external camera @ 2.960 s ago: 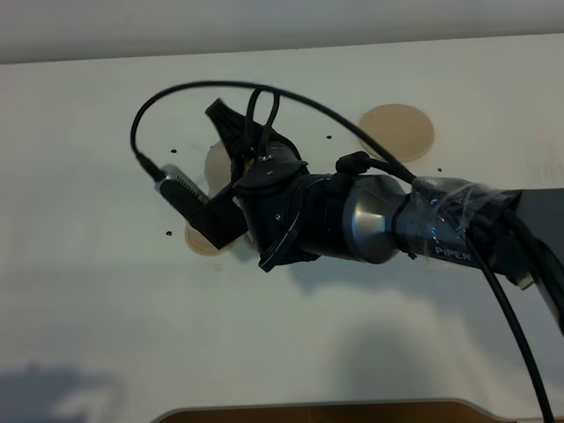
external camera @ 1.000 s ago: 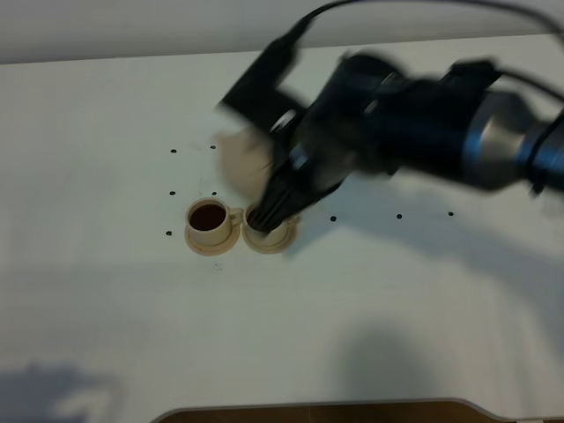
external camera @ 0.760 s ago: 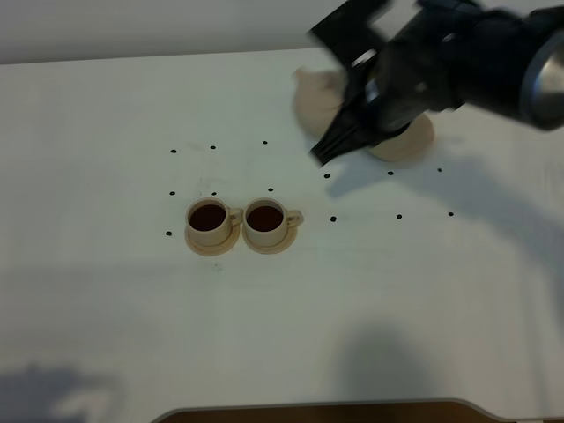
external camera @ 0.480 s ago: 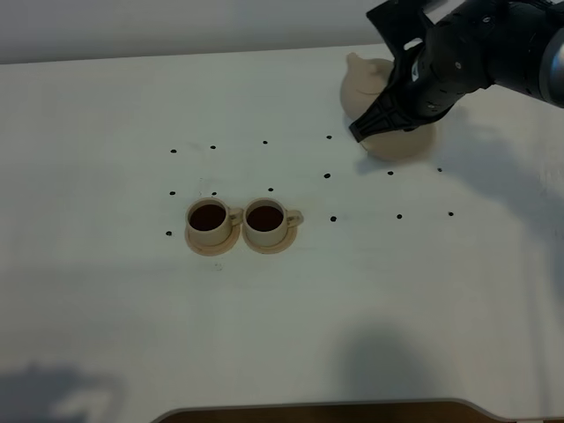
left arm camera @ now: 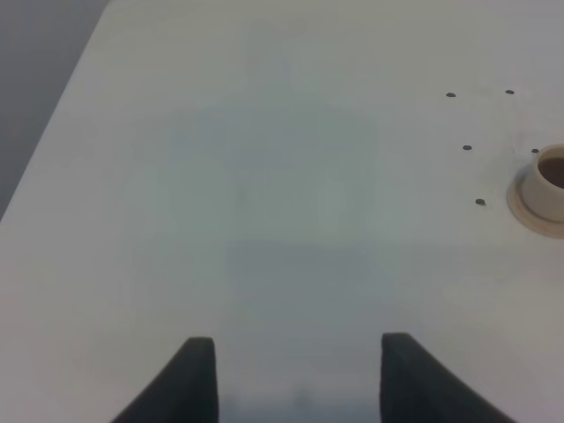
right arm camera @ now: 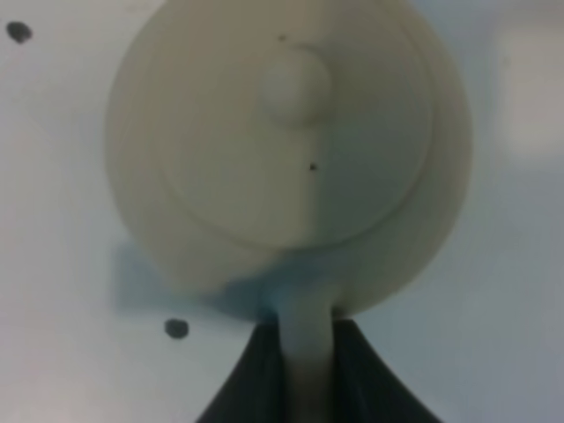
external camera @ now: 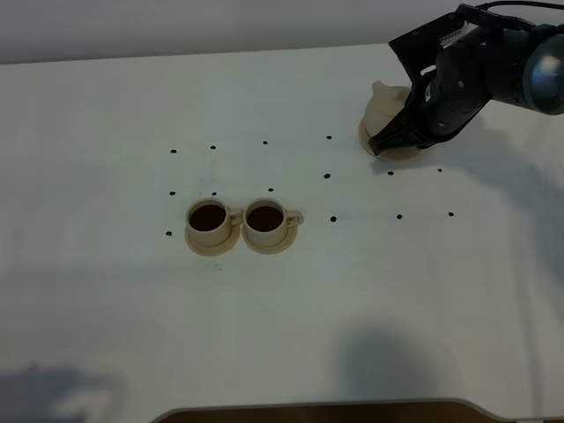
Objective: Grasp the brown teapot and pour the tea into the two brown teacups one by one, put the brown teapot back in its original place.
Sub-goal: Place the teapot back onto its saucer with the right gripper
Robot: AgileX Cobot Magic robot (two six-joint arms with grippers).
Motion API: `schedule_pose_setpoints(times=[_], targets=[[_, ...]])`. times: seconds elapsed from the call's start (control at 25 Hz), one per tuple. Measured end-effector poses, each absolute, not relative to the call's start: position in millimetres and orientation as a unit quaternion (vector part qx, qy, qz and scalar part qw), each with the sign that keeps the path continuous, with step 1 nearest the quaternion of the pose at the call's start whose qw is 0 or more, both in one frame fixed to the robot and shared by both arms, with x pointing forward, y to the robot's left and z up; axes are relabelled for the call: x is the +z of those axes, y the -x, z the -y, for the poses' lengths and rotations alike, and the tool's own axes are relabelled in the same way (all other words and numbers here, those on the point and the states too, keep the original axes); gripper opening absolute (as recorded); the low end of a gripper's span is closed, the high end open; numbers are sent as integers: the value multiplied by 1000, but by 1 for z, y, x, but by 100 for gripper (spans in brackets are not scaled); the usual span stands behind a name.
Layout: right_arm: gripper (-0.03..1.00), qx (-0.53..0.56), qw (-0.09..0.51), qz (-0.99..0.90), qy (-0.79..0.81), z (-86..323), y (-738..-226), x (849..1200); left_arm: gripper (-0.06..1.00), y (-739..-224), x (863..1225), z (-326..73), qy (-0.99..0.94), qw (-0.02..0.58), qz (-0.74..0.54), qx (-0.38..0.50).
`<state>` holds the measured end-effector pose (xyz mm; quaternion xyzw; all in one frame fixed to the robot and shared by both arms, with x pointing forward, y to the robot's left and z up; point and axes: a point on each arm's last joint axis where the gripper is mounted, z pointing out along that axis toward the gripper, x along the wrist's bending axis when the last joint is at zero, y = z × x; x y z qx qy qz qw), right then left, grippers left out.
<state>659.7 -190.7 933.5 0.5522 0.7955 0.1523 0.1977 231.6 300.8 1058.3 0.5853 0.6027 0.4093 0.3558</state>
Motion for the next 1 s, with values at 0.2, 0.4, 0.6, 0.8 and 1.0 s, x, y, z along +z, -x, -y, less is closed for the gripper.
schedule_pose_setpoints(times=[0.2, 0.4, 0.6, 0.8, 1.0], targets=[[11, 174, 196, -787, -559, 188, -662, 929, 46, -232, 1058, -301, -585, 356, -603, 409], [11, 176, 192, -786, -561, 187, -662, 924, 46, -232, 1058, -301, -585, 356, -603, 409], [11, 176, 192, -786, -561, 187, -662, 924, 46, -232, 1058, -301, -585, 356, -603, 409], [11, 176, 192, -786, -561, 187, -662, 923, 46, -232, 1058, -301, -586, 356, -602, 409], [11, 168, 189, -786, -564, 191, -662, 923, 46, -232, 1058, -301, -586, 356, -602, 409]])
